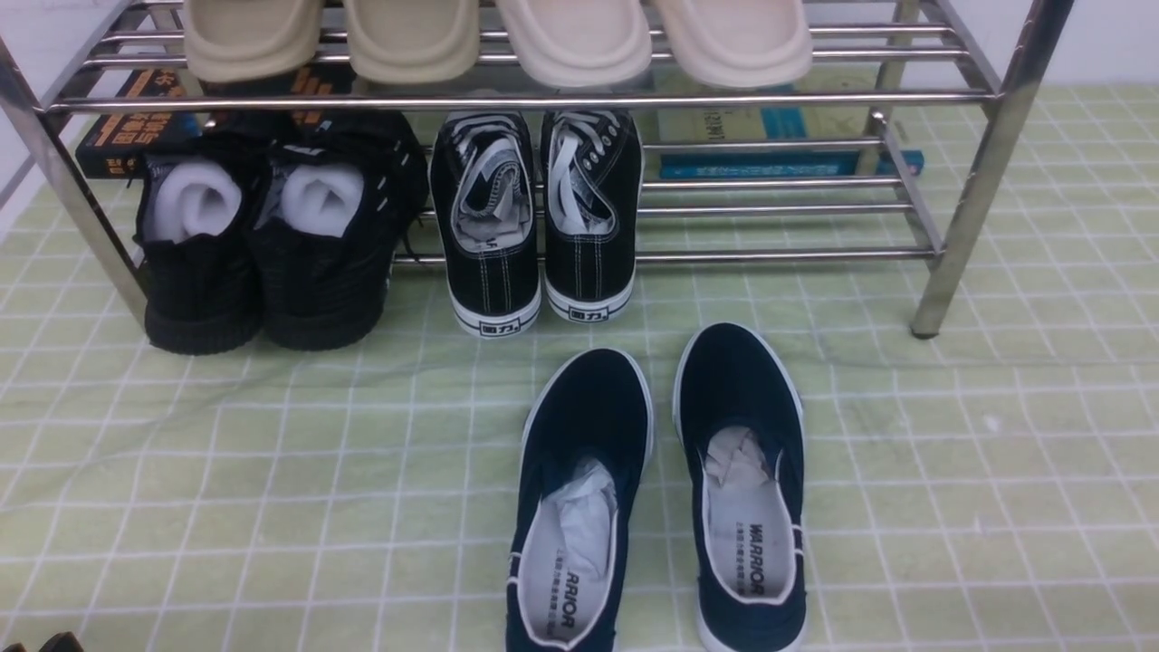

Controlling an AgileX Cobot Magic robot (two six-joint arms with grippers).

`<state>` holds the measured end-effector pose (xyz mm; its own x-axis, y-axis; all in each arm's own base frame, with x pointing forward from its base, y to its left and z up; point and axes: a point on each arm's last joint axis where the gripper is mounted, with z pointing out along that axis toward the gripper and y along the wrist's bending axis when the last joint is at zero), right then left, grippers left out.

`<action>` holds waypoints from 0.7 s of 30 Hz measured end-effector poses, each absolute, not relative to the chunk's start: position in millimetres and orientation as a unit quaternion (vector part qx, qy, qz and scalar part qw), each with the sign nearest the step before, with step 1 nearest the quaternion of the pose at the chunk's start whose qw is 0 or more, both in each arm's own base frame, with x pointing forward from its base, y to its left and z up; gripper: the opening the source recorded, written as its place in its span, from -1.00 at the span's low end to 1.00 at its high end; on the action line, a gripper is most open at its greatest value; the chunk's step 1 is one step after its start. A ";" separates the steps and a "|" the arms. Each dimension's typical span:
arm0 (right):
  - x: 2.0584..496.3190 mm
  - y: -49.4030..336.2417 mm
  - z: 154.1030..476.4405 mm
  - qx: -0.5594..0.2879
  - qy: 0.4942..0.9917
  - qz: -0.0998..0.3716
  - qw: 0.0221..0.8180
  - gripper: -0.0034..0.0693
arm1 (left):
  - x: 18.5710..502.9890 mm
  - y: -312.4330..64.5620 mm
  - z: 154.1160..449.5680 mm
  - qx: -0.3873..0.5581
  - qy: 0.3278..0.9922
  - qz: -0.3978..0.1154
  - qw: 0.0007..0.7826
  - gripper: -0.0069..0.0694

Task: Take the shoes off the shelf with your hand from the green coffee tablecloth.

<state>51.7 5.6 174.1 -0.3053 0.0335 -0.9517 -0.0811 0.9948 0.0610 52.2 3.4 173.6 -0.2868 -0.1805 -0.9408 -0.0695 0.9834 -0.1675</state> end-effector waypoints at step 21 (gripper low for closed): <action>51.9 3.7 174.1 0.000 0.807 0.038 0.590 -0.70 | 52.2 3.4 173.6 -0.078 0.801 -0.047 0.592 -0.19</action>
